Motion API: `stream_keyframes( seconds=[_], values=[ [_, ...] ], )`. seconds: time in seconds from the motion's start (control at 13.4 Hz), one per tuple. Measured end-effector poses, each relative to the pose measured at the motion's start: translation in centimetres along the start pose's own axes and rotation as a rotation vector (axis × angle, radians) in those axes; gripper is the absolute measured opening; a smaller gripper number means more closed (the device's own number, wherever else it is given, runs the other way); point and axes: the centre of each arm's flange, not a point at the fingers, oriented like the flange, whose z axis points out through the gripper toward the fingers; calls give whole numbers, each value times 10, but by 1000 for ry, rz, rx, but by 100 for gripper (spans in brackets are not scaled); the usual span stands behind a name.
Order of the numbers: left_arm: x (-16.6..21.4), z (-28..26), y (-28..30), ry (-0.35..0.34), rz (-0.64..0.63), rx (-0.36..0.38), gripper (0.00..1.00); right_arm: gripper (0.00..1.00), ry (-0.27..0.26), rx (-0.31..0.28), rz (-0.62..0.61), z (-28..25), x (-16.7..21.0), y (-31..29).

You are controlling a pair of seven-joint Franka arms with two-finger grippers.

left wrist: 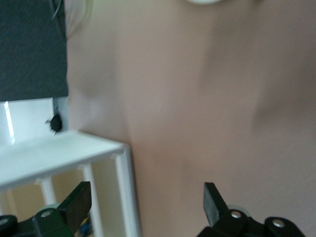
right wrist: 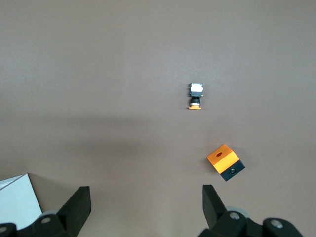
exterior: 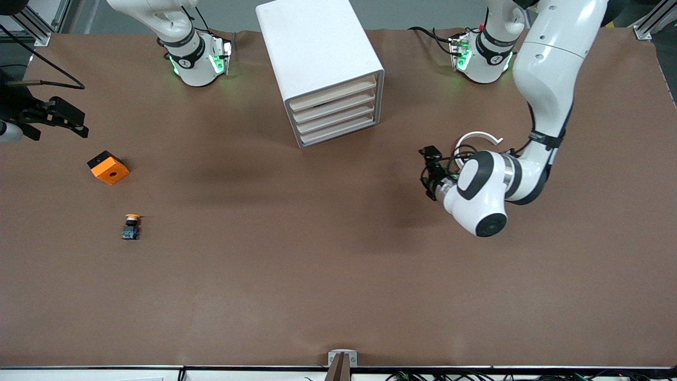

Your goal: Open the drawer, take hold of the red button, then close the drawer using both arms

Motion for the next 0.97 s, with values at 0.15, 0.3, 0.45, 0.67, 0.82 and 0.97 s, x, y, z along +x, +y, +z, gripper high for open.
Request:
stream_keyframes(
  seconds=[0.15, 0.3, 0.45, 0.67, 0.82, 0.97],
  values=[
    [-15, -2, -9, -127, -54, 75, 100, 100, 1, 0, -2, 0, 1, -1],
    [-26, 1, -16, -160, -94, 120, 100, 100, 1, 0, -2, -1, 1, -1],
    [-48, 23, -31, -123, -97, 147, 100, 100, 1, 0, -4, -1, 1, -3],
    [-81, 67, -48, -103, -87, 224, 98, 100, 17, -2, -50, -8, 3, -28],
    [-98, 98, -57, -70, -89, 259, 84, 100, 33, -2, -91, -17, 3, -50],
    [-110, 124, -65, -30, -97, 278, 75, 100, 45, -2, -131, -23, 2, -72]
  ],
)
